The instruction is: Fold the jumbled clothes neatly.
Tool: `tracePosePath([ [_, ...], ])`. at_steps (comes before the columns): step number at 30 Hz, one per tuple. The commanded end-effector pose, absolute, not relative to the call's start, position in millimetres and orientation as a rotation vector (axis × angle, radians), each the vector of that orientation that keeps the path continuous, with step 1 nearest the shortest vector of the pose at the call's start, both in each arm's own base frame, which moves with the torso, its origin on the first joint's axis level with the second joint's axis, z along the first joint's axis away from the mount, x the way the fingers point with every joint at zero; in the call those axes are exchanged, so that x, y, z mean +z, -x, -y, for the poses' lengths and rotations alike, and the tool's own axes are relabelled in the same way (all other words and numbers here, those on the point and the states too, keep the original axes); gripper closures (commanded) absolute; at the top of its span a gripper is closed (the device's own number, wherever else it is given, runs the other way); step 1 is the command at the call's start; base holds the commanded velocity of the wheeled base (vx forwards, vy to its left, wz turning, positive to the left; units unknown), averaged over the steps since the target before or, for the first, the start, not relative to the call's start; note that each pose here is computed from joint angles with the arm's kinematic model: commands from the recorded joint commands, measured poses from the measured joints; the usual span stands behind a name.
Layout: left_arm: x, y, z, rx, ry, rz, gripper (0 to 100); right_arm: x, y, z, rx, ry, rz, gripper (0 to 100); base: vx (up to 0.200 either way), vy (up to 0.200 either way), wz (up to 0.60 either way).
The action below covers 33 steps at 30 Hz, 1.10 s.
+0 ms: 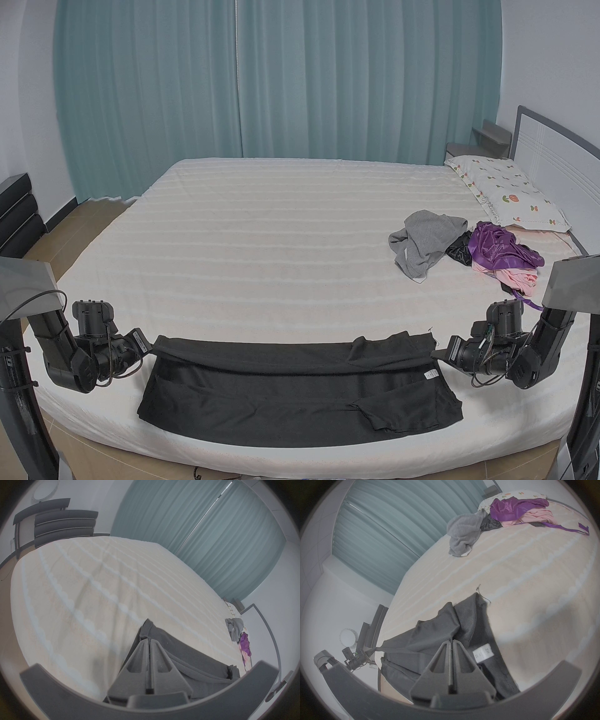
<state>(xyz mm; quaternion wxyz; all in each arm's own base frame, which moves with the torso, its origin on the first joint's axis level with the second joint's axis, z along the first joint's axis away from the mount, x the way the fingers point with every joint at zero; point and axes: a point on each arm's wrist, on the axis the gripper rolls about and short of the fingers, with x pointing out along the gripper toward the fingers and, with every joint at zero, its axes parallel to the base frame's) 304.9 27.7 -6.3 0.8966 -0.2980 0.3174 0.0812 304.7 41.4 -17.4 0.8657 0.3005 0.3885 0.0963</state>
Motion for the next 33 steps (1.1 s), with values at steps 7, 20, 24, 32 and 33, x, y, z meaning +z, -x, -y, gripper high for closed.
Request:
tracePosePath([
  [7, -22.1, -298.0, -24.3, 0.178, 0.616, -0.728, 100, -40.6, -294.4, -38.1, 0.188, -0.586, -0.896, 100, 0.000, 0.000, 0.00],
  [20, -16.1, -298.5, -22.9, 0.168, 0.612, -0.710, 0, -23.4, -297.9, -35.3, 0.203, -0.581, -0.832, 0, 0.000, 0.000, 0.00],
  [24, -7.8, -309.3, -24.4, 0.159, 0.617, -0.661, 0, -10.2, -306.3, -34.2, 0.211, -0.590, -0.771, 0, 0.000, 0.000, 0.00],
  [32, -10.6, -347.6, -15.6, 0.137, 0.639, -0.639, 0, -27.2, -330.5, -36.1, 0.162, -0.698, -0.773, 0, 0.000, 0.000, 0.00],
  [33, -13.6, -351.0, -13.1, 0.135, 0.637, -0.646, 0, -34.2, -331.1, -35.6, 0.148, -0.707, -0.789, 0, 0.000, 0.000, 0.00],
])
